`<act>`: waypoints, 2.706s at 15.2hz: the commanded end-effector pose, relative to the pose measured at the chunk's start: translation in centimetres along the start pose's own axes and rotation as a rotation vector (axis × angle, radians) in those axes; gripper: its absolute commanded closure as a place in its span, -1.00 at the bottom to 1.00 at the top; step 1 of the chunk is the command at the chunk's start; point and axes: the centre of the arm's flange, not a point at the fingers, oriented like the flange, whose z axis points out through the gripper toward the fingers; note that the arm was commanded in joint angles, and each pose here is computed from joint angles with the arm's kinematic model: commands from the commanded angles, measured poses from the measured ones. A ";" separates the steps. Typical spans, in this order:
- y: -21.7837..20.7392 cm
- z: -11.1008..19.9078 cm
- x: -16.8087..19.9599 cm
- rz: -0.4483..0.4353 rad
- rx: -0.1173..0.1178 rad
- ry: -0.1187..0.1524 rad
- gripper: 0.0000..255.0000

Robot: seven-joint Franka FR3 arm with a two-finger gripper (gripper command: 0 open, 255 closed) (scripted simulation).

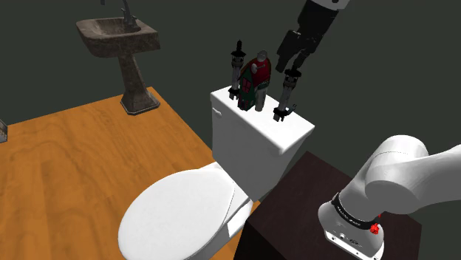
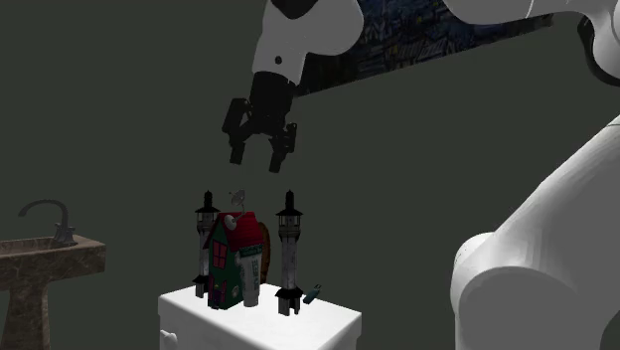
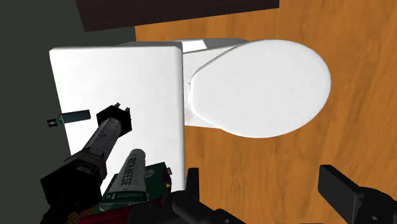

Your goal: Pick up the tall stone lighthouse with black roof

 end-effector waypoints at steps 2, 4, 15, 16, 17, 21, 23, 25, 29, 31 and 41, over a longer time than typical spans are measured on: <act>1.2 0.5 0.4 0.011 0.000 0.002 -1.00; 3.5 1.4 1.1 0.034 0.001 0.007 -1.00; 16.7 6.3 4.3 0.160 0.004 0.033 -1.00; 17.9 6.7 4.6 0.171 0.004 0.035 -1.00; 19.1 7.2 4.8 0.183 0.004 0.038 -1.00; 19.6 8.8 4.5 0.186 0.004 0.038 -1.00; 19.7 9.9 4.3 0.186 0.004 0.038 -1.00; 19.8 11.2 4.0 0.186 0.004 0.038 -1.00; 19.8 11.2 4.1 0.186 0.004 0.038 1.00; 19.8 11.2 4.0 0.186 0.004 0.038 1.00; 19.7 9.1 4.4 0.186 0.004 0.038 1.00</act>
